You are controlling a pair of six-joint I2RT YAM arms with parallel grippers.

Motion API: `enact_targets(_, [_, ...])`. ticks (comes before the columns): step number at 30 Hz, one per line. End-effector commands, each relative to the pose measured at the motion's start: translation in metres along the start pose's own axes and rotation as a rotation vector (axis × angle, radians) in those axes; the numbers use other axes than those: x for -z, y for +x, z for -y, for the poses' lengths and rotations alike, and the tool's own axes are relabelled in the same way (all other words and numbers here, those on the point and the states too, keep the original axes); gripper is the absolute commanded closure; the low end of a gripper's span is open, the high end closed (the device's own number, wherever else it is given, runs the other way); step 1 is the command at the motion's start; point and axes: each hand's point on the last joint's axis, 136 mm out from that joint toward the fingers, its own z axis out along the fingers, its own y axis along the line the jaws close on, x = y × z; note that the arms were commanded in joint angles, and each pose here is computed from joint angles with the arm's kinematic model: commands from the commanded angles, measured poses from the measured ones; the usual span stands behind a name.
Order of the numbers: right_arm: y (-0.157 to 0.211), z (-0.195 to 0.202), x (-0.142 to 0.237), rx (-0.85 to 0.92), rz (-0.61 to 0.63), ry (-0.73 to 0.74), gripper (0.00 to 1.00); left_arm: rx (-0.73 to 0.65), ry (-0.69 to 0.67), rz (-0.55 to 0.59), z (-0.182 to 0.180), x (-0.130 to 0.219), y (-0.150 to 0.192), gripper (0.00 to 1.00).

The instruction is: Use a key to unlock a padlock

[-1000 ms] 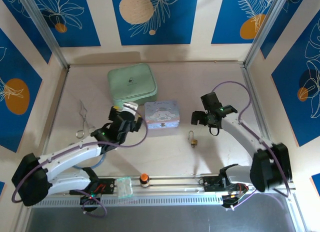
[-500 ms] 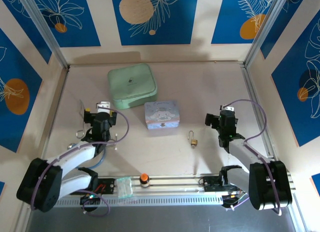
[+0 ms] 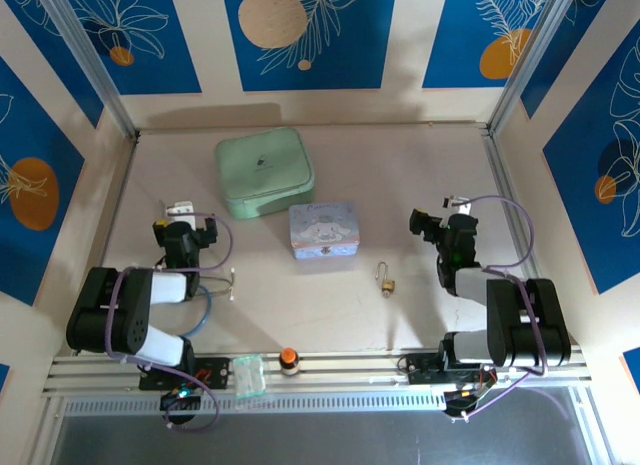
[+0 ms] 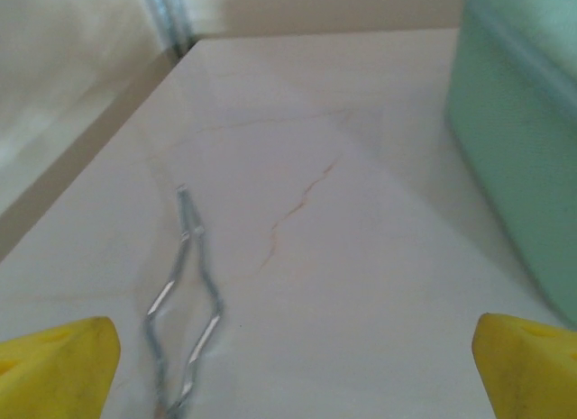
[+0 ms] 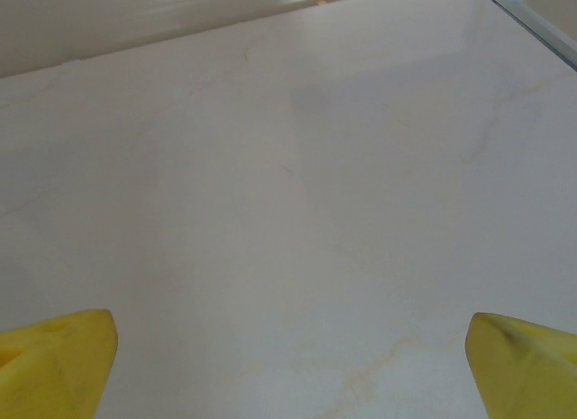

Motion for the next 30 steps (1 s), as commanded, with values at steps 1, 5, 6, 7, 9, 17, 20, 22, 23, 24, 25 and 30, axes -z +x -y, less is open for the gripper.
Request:
enact_targets(1, [-0.019,-0.020,-0.011,0.072,0.066,-0.068,0.01,0.023,0.123,0.060,0.021,-0.003,-0.012,0.01])
enact_targets(5, [-0.007,-0.027,-0.024,0.116,0.044,-0.068,0.01,0.014,0.138,0.060,0.025,-0.004,-0.005,0.01])
enact_targets(6, [-0.007,-0.028,-0.025,0.119,0.054,-0.073,0.01,0.023,0.129,0.067,0.023,-0.004,-0.005,0.01])
enact_targets(7, [-0.007,-0.027,-0.024,0.113,0.048,-0.072,0.00,0.017,0.133,0.083,0.024,-0.005,-0.007,0.01])
enact_targets(9, [-0.006,-0.026,-0.026,0.106,0.042,-0.076,0.00,0.006,0.150,0.057,0.028,-0.008,-0.006,0.01])
enact_targets(17, [-0.006,-0.025,-0.026,0.095,0.028,-0.094,0.01,-0.028,0.179,0.019,0.037,-0.014,-0.005,0.01])
enact_targets(20, [-0.006,-0.026,-0.026,0.100,0.029,-0.093,0.01,-0.029,0.180,0.027,0.038,-0.013,-0.006,0.01])
enact_targets(22, [-0.006,-0.027,-0.026,0.099,0.029,-0.094,0.01,-0.029,0.180,0.029,0.038,-0.013,-0.006,0.01])
enact_targets(23, [-0.006,-0.026,-0.026,0.099,0.029,-0.094,0.01,-0.029,0.180,0.030,0.038,-0.013,-0.006,0.01])
enact_targets(24, [-0.006,-0.026,-0.026,0.099,0.028,-0.092,0.01,-0.029,0.180,0.028,0.038,-0.013,-0.006,0.01])
enact_targets(25, [-0.006,-0.026,-0.026,0.100,0.030,-0.093,0.01,-0.028,0.180,0.030,0.038,-0.013,-0.006,0.01])
enact_targets(30, [-0.005,-0.026,-0.027,0.095,0.022,-0.095,0.01,-0.030,0.181,0.029,0.038,-0.013,-0.006,0.01])
